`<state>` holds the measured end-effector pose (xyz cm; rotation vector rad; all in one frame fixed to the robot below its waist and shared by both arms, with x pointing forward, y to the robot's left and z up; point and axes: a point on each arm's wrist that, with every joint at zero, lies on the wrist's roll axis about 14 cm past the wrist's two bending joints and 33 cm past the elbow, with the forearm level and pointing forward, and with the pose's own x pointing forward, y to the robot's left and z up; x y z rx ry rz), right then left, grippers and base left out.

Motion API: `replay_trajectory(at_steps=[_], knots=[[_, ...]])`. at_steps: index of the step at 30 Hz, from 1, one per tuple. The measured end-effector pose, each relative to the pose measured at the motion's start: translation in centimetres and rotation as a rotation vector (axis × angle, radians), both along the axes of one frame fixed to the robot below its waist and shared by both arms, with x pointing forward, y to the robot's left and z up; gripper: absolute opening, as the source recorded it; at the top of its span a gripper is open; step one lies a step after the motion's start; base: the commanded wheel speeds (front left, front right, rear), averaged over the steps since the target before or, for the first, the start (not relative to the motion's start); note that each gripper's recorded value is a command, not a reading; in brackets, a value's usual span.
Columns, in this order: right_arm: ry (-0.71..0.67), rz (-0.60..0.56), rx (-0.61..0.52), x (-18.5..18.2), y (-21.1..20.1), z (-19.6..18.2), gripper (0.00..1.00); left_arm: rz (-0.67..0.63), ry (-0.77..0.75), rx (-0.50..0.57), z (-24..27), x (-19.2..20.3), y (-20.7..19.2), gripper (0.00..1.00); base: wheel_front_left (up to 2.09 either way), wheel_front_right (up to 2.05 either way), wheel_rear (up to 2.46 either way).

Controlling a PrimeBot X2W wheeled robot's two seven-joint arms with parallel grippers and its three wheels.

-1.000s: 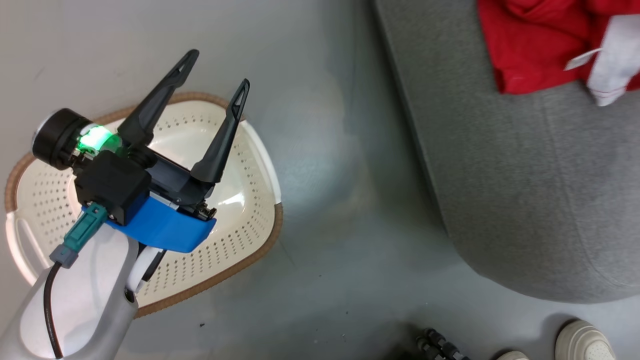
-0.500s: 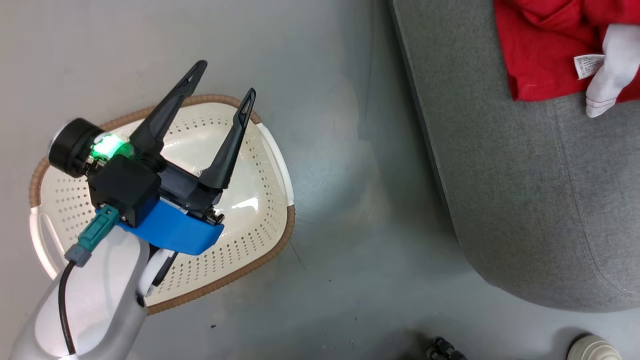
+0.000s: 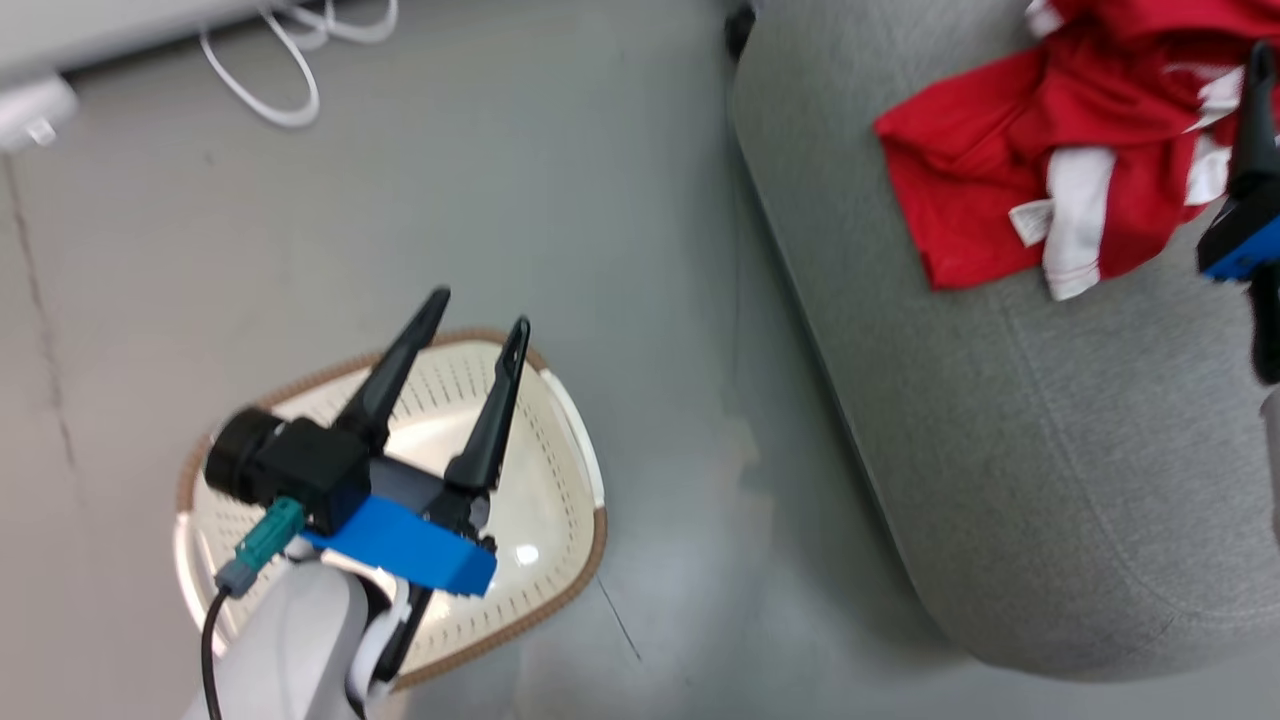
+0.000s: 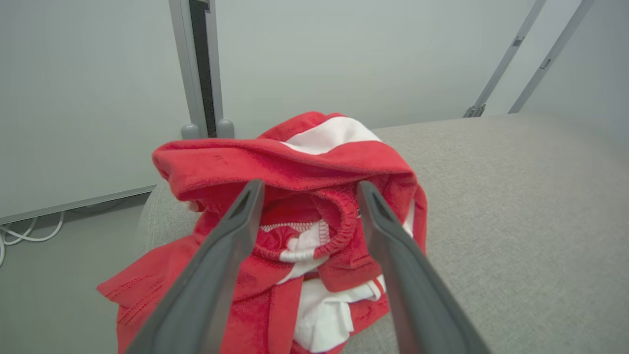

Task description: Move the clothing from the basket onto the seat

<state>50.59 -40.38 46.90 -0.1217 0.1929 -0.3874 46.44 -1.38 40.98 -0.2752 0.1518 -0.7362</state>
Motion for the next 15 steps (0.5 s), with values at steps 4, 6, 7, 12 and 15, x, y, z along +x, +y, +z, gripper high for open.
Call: replay_trajectory(at_steps=[4,6,7,12,15], knots=[[-0.037,0.054,0.009,-1.7,2.0,2.0,1.00,0.066,-0.005,-0.011,2.3,-1.8,1.4,1.00,0.00,0.00,0.00],[-0.065,0.081,0.027,-2.6,3.3,2.8,1.00,0.100,-0.013,-0.015,3.4,-2.7,2.2,1.00,0.00,0.00,0.00],[-0.086,0.089,0.045,-3.1,3.9,3.3,1.00,0.120,-0.016,-0.015,3.9,-3.2,2.7,1.00,0.00,0.00,0.00],[-0.175,0.171,0.084,-5.1,7.6,5.3,1.00,0.221,-0.033,-0.014,5.7,-5.7,5.7,1.00,0.00,0.00,0.00],[-0.204,0.233,0.090,-6.2,10.2,5.8,1.00,0.293,-0.054,-0.010,6.7,-6.8,7.9,1.00,0.00,0.00,0.00]])
